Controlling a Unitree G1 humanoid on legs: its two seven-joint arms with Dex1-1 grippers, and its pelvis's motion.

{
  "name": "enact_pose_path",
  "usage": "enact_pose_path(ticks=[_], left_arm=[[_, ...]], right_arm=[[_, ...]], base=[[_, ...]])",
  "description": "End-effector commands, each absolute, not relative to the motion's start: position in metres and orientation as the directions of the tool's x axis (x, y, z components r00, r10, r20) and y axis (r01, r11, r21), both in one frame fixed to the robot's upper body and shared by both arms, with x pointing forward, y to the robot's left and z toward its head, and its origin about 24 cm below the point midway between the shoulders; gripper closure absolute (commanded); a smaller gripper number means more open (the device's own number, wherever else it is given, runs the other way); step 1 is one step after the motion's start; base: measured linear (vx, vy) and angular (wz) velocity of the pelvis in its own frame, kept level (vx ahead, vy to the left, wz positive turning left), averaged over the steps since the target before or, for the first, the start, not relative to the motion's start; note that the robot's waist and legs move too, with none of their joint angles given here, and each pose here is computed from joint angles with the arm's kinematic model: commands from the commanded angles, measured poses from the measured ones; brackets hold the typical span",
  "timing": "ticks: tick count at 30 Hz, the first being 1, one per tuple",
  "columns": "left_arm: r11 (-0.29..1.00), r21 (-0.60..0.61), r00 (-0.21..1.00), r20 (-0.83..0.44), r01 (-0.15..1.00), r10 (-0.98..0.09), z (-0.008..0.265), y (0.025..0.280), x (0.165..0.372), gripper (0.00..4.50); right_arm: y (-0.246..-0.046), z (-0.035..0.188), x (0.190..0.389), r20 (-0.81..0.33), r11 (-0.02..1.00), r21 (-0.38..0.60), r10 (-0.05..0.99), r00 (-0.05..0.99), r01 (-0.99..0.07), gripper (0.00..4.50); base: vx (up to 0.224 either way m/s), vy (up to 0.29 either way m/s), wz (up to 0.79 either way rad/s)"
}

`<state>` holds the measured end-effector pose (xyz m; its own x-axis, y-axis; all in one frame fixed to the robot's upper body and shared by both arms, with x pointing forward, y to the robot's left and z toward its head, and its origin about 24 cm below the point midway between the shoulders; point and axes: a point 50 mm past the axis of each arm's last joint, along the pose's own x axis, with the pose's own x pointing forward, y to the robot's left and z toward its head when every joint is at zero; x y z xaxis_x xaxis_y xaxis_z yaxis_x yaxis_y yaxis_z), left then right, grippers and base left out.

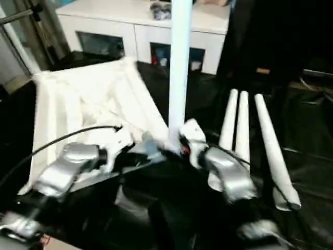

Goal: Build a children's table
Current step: Rotate leg to tighten

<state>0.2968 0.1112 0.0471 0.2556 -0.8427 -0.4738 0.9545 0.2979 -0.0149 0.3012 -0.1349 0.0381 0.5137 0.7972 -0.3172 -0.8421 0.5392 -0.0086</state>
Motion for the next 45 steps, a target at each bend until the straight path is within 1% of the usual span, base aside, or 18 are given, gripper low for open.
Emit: enact_pose_path(ticks=[1,3,4,5,17,20,21,22,27,29,31,34,36,37,38,39,41,45], left_arm=[[0.188,0.019,0.178,-0.423,0.982,-0.889,0.06,0.099,0.293,4.5],[0.168,0.01,0.155,-0.437,0.986,-0.886,0.059,0.105,0.292,4.5],[0.168,0.01,0.155,-0.437,0.986,-0.886,0.059,0.105,0.292,4.5],[0.163,0.009,0.15,-0.445,0.987,-0.883,0.059,0.107,0.292,4.5],[0.147,0.006,0.134,-0.448,0.989,-0.884,0.06,0.107,0.291,4.5],[0.189,0.02,0.18,-0.427,0.982,-0.886,0.059,0.102,0.294,4.5],[0.211,0.027,0.203,-0.421,0.977,-0.884,0.059,0.099,0.296,4.5],[0.26,0.038,0.252,-0.414,0.965,-0.875,0.06,0.094,0.301,4.5],[0.361,0.071,0.358,-0.404,0.93,-0.842,0.061,0.082,0.312,4.5],[0.436,0.085,0.434,-0.375,0.896,-0.819,0.065,0.069,0.321,4.5],[0.469,0.089,0.467,-0.357,0.879,-0.809,0.068,0.059,0.325,4.5],[0.463,0.083,0.462,-0.34,0.883,-0.819,0.069,0.047,0.324,4.5],[0.458,0.083,0.457,-0.34,0.885,-0.822,0.069,0.046,0.323,4.5],[0.451,0.08,0.449,-0.342,0.889,-0.825,0.068,0.045,0.322,4.5],[0.437,0.077,0.436,-0.344,0.896,-0.832,0.067,0.046,0.32,4.5],[0.426,0.075,0.424,-0.347,0.902,-0.836,0.066,0.048,0.319,4.5],[0.4,0.073,0.399,-0.35,0.914,-0.847,0.064,0.052,0.316,4.5],[0.347,0.071,0.349,-0.356,0.935,-0.867,0.063,0.06,0.311,4.5]], right_arm=[[-0.124,0.042,0.29,-0.314,0.403,0.009,0.87,0.38,-0.915,0.71],[-0.131,0.043,0.283,-0.341,0.343,0.015,0.885,0.317,-0.939,0.71],[-0.131,0.043,0.283,-0.341,0.343,0.015,0.885,0.317,-0.939,0.71],[-0.133,0.044,0.281,-0.344,0.328,0.022,0.889,0.301,-0.944,0.85],[-0.127,0.044,0.276,-0.334,0.305,0.071,0.904,0.265,-0.95,1.71],[-0.124,0.035,0.283,-0.363,0.411,0.063,0.858,0.363,-0.909,1.74],[-0.123,0.031,0.288,-0.375,0.465,0.047,0.828,0.416,-0.884,1.76],[-0.121,0.025,0.298,-0.394,0.573,0.031,0.76,0.517,-0.819,1.76],[-0.112,0.016,0.312,-0.401,0.729,0.06,0.643,0.653,-0.681,1.78],[-0.1,0.01,0.318,-0.422,0.807,0.102,0.564,0.71,-0.581,1.78],[-0.091,0.005,0.32,-0.447,0.843,0.109,0.515,0.732,-0.527,1.78],[-0.077,0.003,0.32,-0.438,0.842,0.118,0.52,0.733,-0.526,1.78],[-0.075,0.003,0.32,-0.43,0.836,0.124,0.531,0.73,-0.535,1.22],[-0.074,0.005,0.32,-0.418,0.831,0.131,0.54,0.73,-0.54,1.22],[-0.075,0.008,0.321,-0.397,0.825,0.128,0.551,0.734,-0.55,1.22],[-0.077,0.012,0.323,-0.379,0.821,0.119,0.557,0.739,-0.558,0.99],[-0.082,0.018,0.325,-0.339,0.805,0.094,0.579,0.742,-0.586,0.84],[-0.09,0.028,0.325,-0.288,0.751,0.041,0.64,0.712,-0.659,0.84]], base=[[0.0,0.0,0.0],[0.0,0.0,0.0],[0.0,0.0,0.0],[0.0,0.0,0.0],[0.0,0.0,0.0],[0.0,0.0,0.0],[0.0,0.0,0.0],[0.0,0.0,0.0],[0.0,0.0,0.0],[0.0,0.0,0.0],[0.0,0.0,0.0],[0.0,0.0,0.0],[0.0,0.0,0.0],[0.0,0.0,0.0],[0.0,0.0,0.0],[0.0,0.0,0.0],[0.0,0.0,0.0],[0.0,0.0,0.0]])
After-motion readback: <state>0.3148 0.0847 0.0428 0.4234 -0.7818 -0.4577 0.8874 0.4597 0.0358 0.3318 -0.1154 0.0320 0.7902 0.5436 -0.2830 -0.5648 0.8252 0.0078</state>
